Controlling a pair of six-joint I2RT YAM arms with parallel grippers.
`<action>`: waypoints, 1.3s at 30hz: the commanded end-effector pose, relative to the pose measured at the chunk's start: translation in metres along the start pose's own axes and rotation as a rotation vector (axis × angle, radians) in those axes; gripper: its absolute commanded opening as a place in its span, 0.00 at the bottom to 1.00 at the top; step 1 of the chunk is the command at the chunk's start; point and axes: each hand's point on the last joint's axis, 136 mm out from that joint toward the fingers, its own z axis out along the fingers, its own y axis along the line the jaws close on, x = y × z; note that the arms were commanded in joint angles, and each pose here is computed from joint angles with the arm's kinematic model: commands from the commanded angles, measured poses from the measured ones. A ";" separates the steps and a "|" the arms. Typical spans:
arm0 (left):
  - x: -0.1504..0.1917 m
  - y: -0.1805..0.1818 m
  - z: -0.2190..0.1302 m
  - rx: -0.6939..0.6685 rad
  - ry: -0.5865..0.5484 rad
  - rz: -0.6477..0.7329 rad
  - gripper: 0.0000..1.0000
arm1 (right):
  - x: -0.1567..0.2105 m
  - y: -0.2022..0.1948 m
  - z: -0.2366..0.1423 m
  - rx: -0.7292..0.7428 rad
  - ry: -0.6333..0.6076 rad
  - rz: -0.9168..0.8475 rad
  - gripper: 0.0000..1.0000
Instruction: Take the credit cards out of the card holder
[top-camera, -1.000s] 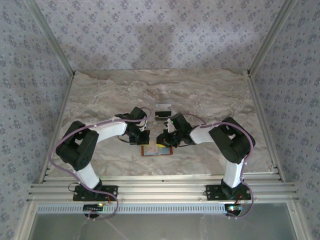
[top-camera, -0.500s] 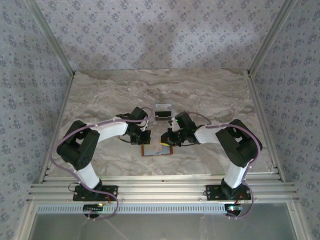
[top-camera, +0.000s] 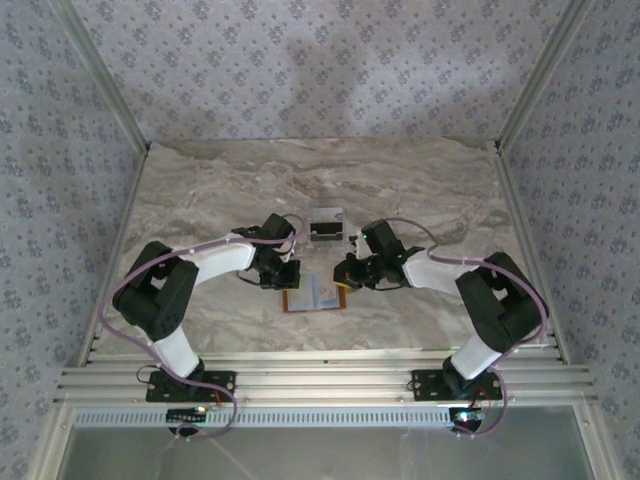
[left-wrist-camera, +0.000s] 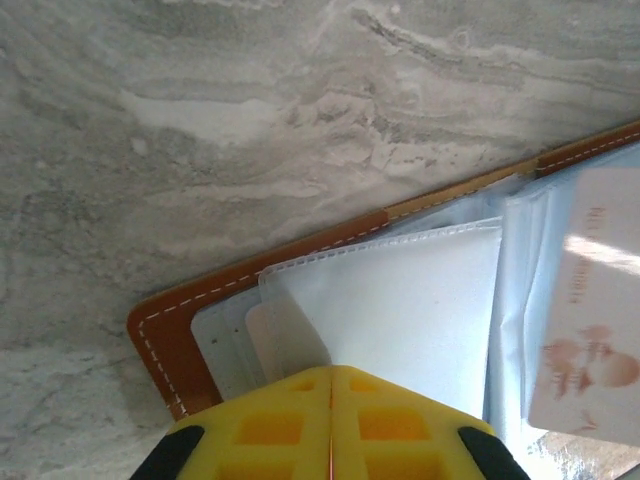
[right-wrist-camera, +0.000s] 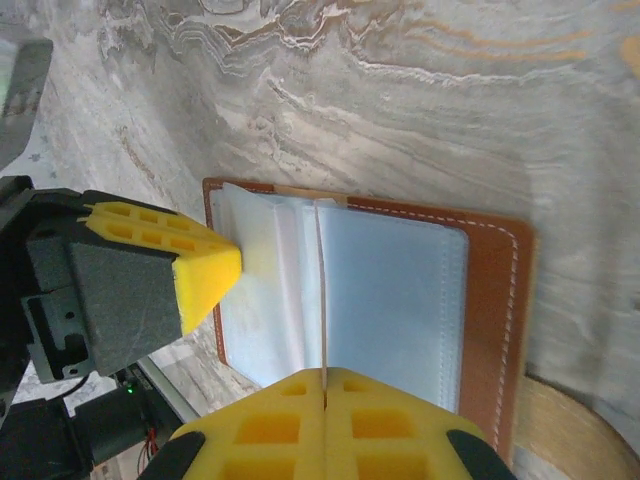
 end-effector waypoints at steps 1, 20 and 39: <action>0.008 0.014 -0.008 -0.080 0.020 -0.011 0.11 | -0.008 0.001 -0.019 0.082 -0.041 -0.064 0.05; -0.013 0.014 -0.053 -0.056 -0.148 -0.008 0.20 | -0.052 0.044 -0.069 0.369 0.006 -1.024 0.00; 0.005 0.062 -0.069 -0.024 -0.210 -0.125 0.27 | -0.142 0.051 -0.060 0.597 0.324 -1.624 0.00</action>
